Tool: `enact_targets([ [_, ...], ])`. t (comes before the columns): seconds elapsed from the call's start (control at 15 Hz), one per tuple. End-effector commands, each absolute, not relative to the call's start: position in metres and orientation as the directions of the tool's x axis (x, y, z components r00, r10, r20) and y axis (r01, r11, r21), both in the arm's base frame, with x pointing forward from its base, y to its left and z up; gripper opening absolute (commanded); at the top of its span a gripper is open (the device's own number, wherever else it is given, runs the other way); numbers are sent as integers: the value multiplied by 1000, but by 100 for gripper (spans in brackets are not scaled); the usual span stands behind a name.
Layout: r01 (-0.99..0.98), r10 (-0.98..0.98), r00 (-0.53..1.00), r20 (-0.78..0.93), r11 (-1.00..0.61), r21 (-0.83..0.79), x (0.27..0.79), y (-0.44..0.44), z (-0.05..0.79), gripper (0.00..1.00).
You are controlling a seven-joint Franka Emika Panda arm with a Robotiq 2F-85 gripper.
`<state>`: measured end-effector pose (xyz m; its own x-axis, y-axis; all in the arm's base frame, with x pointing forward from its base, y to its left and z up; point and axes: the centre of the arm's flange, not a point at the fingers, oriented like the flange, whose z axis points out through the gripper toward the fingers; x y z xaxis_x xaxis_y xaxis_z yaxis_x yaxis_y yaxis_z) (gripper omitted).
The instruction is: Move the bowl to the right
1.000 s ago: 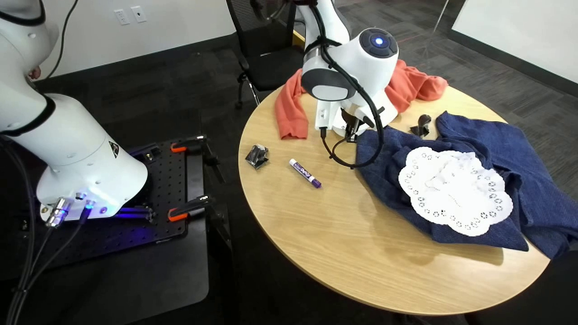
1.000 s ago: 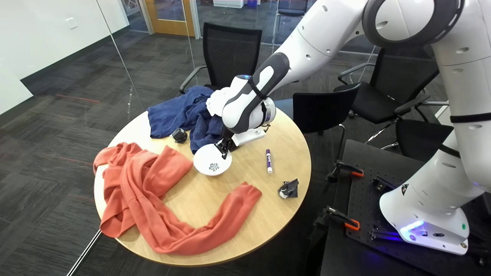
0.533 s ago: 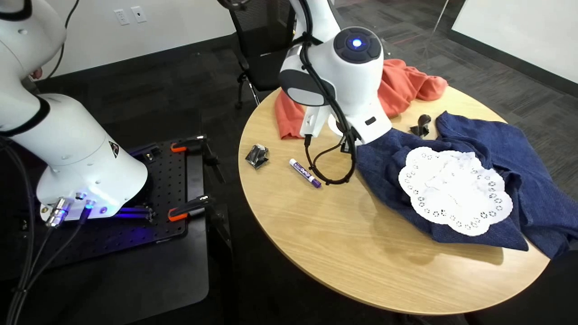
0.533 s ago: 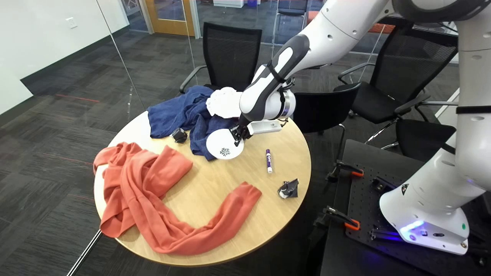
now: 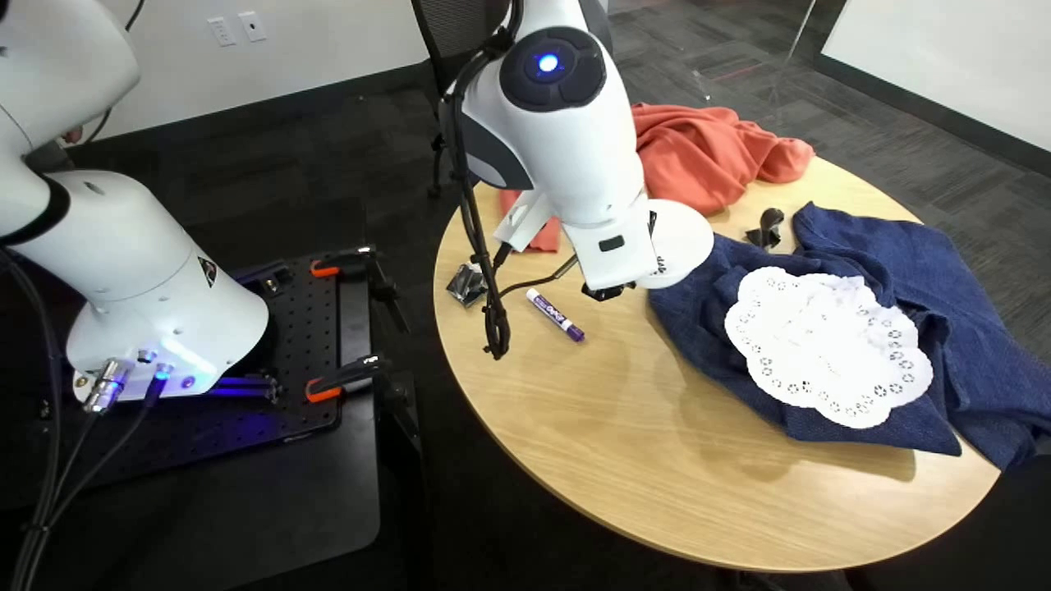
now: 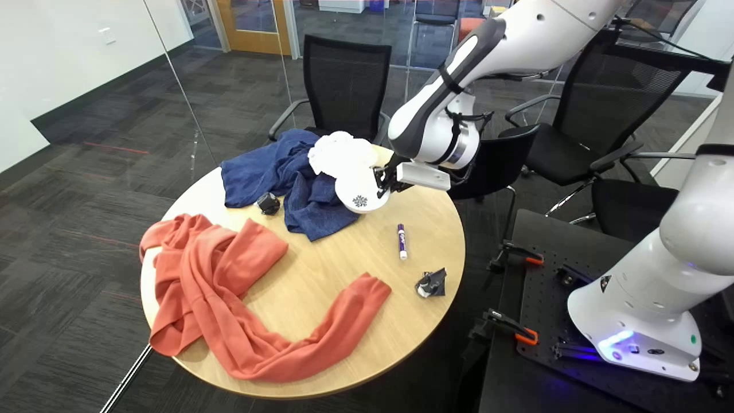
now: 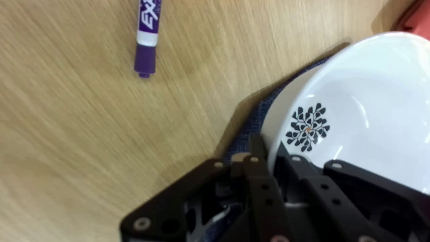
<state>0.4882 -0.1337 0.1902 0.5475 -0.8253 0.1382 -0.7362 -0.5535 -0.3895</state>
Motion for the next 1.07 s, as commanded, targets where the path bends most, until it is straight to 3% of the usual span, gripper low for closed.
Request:
enact_targets([
  [0.0, -794, -884, 442, 149, -464, -394, 450, -159, 216, 2],
  [0.27, -818, -888, 429, 163, -459, -348, 436, -175, 222, 2],
  [0.33, -812, -889, 432, 148, -455, -365, 448, -180, 201, 8],
  [0.67, -816, -888, 435, 152, -459, -351, 440, -180, 203, 8],
  [0.73, -825, -895, 418, 159, -447, -345, 445, -182, 201, 2],
  [1.0, -877, -927, 304, 217, -362, -316, 458, -211, 194, 2],
])
